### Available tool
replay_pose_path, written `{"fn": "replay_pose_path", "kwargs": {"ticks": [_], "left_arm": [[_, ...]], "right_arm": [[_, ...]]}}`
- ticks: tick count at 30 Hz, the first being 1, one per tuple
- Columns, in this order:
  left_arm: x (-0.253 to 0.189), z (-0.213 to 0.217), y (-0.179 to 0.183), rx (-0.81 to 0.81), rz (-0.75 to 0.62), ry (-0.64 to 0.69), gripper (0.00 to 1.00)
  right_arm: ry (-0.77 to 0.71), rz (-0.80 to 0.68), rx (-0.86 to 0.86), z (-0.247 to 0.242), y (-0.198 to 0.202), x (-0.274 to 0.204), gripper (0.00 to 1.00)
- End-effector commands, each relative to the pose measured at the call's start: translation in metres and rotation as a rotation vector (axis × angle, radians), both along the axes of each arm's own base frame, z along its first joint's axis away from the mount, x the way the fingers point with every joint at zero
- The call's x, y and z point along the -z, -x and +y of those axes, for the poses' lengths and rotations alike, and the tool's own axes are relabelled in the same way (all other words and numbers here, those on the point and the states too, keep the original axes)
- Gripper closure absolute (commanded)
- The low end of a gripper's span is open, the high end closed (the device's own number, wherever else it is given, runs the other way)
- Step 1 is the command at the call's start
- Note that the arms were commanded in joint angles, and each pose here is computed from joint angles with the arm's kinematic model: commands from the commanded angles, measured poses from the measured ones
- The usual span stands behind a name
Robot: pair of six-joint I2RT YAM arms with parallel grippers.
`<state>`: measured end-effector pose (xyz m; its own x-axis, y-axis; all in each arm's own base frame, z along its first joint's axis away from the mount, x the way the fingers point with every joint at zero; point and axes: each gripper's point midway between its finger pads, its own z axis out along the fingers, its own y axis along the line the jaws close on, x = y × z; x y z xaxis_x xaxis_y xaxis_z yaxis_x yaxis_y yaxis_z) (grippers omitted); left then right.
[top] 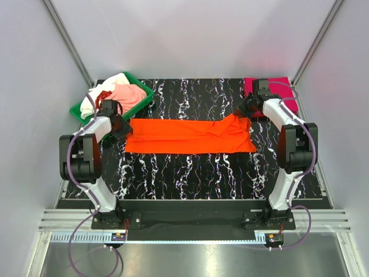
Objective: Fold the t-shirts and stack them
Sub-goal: Fold the tshirt
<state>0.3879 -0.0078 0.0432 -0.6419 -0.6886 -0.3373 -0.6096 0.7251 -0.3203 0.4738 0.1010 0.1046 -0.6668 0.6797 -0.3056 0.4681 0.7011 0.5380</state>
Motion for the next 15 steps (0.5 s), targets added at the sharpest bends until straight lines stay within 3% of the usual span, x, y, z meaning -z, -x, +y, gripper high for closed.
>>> {"fn": "replay_pose_path", "kwargs": {"ticks": [1,6,10,15], "left_arm": [[-0.044,0.015,-0.020,-0.004,-0.110,-0.105,0.57],[-0.073,0.002,-0.029,0.058,-0.182,-0.131,0.56],[-0.066,0.000,-0.025,0.064,-0.159,-0.142,0.56],[-0.060,-0.022,-0.017,0.122,-0.145,-0.125,0.65]], "right_arm": [[-0.010,-0.068,-0.014,0.000,-0.010,-0.020,1.00],[0.007,-0.076,0.002,-0.004,-0.012,-0.022,1.00],[0.018,-0.084,0.028,-0.007,-0.010,-0.026,1.00],[0.027,-0.091,0.048,-0.011,-0.007,-0.028,1.00]]}}
